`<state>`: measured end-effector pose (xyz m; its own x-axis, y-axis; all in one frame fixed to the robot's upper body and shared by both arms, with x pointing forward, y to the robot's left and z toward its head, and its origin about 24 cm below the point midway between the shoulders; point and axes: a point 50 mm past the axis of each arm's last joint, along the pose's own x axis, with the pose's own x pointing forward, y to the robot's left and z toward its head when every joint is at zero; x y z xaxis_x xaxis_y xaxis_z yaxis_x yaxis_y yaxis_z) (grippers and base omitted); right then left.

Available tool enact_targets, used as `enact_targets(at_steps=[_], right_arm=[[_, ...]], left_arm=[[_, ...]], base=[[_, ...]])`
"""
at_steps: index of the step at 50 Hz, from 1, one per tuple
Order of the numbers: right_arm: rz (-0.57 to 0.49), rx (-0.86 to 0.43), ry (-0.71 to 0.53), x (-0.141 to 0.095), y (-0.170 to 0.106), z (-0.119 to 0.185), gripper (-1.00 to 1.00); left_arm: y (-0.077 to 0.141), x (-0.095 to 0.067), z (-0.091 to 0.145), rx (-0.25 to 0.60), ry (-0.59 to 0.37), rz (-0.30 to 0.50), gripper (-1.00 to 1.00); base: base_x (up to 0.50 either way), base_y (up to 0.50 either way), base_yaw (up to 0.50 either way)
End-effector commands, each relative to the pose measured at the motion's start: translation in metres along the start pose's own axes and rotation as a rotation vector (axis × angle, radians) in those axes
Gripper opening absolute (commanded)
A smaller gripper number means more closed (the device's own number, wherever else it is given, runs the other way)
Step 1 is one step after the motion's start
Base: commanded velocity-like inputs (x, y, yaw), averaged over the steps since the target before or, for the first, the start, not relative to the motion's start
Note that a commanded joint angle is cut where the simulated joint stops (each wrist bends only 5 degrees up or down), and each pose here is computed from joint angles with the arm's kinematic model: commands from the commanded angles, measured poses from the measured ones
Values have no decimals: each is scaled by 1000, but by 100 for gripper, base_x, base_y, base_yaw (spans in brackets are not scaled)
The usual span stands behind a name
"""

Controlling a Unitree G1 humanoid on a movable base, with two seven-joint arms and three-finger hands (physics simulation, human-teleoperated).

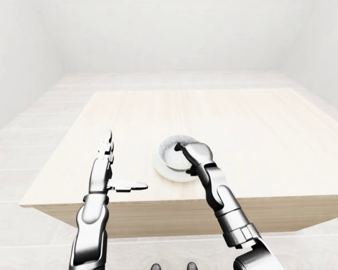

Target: Put the bowl on the plate.

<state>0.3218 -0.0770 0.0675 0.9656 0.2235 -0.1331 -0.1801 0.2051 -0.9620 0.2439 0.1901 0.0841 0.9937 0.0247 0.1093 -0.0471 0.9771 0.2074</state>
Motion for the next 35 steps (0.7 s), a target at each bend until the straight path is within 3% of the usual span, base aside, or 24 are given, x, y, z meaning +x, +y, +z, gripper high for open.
enact_targets(at_steps=[1,4,15,20,35], right_arm=[[-5,-2,-5,-1,-2,1,25],[-4,-6,-8,-2,-2,2,43],[-8,-17,-10,-3,-6,3,73],[-8,-18,-13,-7,-8,4,100],[-25,-54,-22,-22,-17,9,100]], left_arm=[[1,-1,5,2,-23,1,100],[1,0,-2,-1,9,2,100],[1,1,5,3,-23,3,100],[1,1,2,1,-9,3,100],[1,6,-5,-4,20,6,100]], base=[[0,0,0],[0,0,0],[0,0,0],[0,0,0],[0,0,0]])
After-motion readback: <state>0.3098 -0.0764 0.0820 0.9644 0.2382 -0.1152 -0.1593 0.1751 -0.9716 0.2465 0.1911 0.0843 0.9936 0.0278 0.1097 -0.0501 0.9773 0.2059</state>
